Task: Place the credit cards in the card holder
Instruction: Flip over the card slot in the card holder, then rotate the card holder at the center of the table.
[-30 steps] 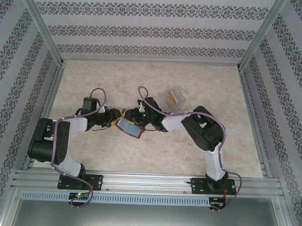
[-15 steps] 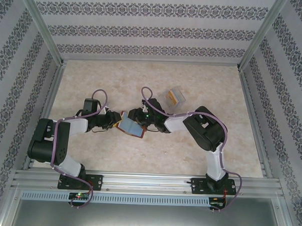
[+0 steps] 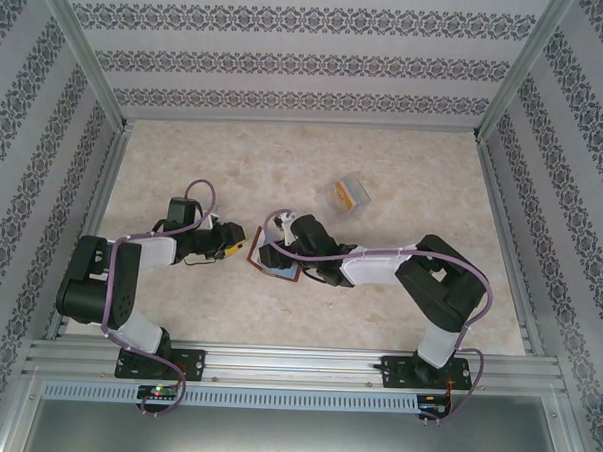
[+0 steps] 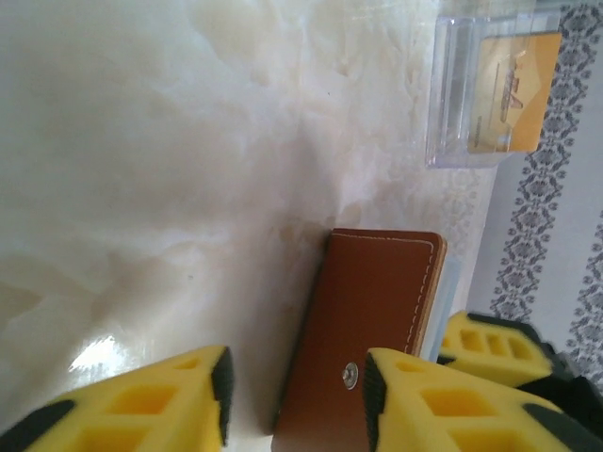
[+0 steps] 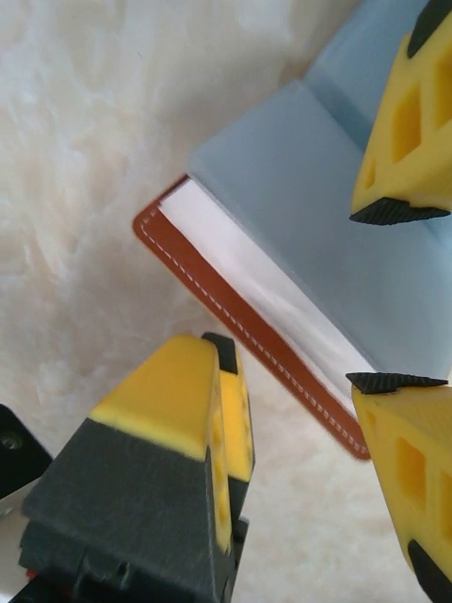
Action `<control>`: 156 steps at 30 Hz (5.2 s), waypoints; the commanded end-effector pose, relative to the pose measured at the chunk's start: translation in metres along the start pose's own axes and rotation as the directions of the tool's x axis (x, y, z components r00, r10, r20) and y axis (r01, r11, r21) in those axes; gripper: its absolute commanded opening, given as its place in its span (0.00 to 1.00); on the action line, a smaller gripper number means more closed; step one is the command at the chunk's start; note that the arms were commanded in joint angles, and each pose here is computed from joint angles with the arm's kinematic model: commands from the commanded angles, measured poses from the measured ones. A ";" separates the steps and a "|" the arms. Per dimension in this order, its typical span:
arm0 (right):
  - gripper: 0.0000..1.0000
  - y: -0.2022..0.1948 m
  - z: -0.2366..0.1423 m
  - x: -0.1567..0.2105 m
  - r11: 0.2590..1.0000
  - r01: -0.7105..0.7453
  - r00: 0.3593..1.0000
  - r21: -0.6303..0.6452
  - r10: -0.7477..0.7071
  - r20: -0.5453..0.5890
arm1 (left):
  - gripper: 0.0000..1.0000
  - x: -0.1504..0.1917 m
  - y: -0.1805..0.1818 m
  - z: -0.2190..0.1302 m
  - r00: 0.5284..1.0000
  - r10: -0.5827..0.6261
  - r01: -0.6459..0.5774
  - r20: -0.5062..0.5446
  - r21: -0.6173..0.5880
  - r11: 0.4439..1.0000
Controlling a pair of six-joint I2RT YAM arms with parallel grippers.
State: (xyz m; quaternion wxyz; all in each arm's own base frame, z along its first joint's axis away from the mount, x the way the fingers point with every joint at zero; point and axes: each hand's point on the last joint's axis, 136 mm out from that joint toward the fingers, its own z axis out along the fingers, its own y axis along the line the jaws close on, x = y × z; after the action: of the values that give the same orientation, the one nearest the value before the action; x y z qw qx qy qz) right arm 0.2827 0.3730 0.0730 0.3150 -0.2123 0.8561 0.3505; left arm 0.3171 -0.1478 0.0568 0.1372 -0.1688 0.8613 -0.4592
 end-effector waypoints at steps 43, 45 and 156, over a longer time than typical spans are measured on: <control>0.61 0.009 0.000 0.023 0.720 0.693 0.721 -0.027 -0.693 0.021 | 0.49 0.020 -0.036 0.027 0.969 0.228 -0.230 -0.097 -0.001 0.973; 0.59 0.010 -0.002 0.022 0.727 0.685 0.728 -0.038 -0.685 0.025 | 0.54 0.021 -0.038 0.026 0.968 0.233 -0.234 -0.095 0.000 0.972; 0.37 -0.045 -0.002 -0.008 0.931 0.362 0.923 0.056 -0.366 0.116 | 0.73 0.021 -0.051 0.033 0.516 0.840 -0.854 0.165 0.020 0.520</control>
State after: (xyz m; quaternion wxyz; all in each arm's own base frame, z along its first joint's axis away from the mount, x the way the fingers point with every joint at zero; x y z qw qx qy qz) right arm 0.3078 0.3361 0.0506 0.4247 -0.3498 0.7929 0.2619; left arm 0.3139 -0.1993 0.0674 0.3799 0.2179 0.8242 -0.3589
